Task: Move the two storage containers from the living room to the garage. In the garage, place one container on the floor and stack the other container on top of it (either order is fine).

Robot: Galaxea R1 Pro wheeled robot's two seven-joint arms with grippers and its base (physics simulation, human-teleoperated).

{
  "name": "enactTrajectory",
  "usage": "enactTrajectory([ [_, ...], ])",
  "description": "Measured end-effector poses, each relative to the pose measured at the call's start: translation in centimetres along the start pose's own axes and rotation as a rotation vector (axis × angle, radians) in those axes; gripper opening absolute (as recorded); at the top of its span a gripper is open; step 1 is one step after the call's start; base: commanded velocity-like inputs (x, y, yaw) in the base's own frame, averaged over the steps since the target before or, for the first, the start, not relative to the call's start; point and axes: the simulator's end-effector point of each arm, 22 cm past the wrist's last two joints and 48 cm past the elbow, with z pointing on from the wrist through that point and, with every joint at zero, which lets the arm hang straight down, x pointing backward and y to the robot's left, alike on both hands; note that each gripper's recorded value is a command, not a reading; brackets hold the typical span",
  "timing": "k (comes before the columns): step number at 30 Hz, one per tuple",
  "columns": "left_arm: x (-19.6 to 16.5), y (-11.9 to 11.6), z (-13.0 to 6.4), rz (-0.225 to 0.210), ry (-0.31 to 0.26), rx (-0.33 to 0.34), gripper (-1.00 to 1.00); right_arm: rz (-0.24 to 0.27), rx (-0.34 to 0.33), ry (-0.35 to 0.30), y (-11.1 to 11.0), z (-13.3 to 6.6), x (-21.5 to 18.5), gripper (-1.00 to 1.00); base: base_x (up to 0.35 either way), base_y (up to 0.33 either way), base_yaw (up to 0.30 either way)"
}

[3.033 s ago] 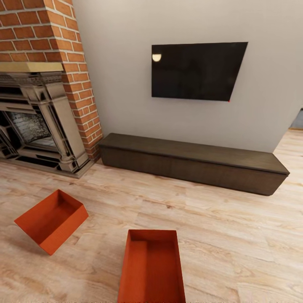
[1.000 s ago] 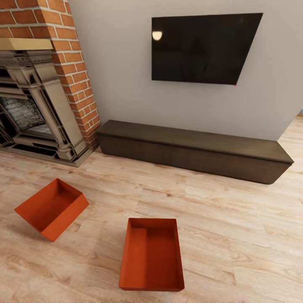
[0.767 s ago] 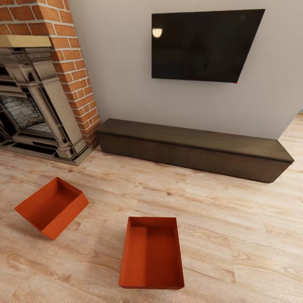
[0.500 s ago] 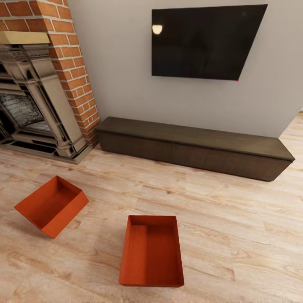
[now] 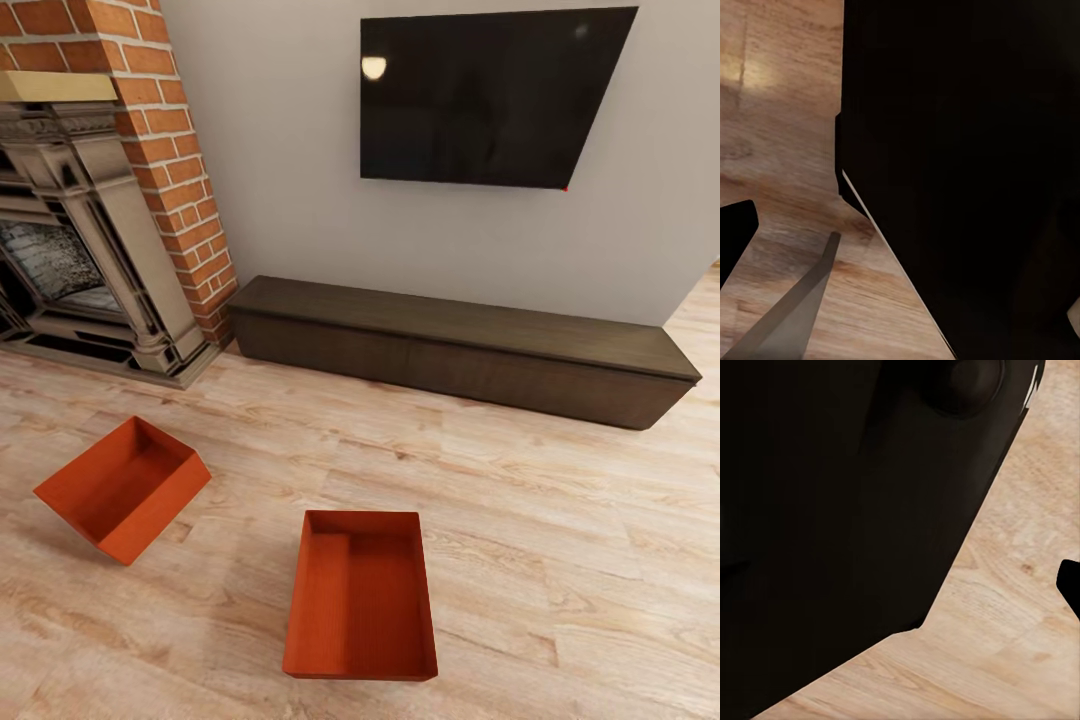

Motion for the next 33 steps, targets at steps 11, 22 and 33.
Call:
enactTrajectory([
  [11, 0.0, 0.0, 0.0, -0.001, 0.000, -0.001, 1.00, -0.004, -0.002, 0.000, 0.1, 0.0, 0.0, 1.00, 0.000, 0.000, 0.000],
  [22, -0.7, -0.2, 0.1, 0.017, -0.014, 0.002, 1.00, -0.027, 0.004, -0.004, 0.1, 0.0, -0.5, 1.00, 0.000, 0.000, 0.000],
  [33, -18.8, 0.2, -2.3, 0.028, -0.305, 0.017, 1.00, -0.023, -0.022, -0.319, 0.8, -3.6, -20.0, 1.00, 0.000, 0.000, 0.000],
])
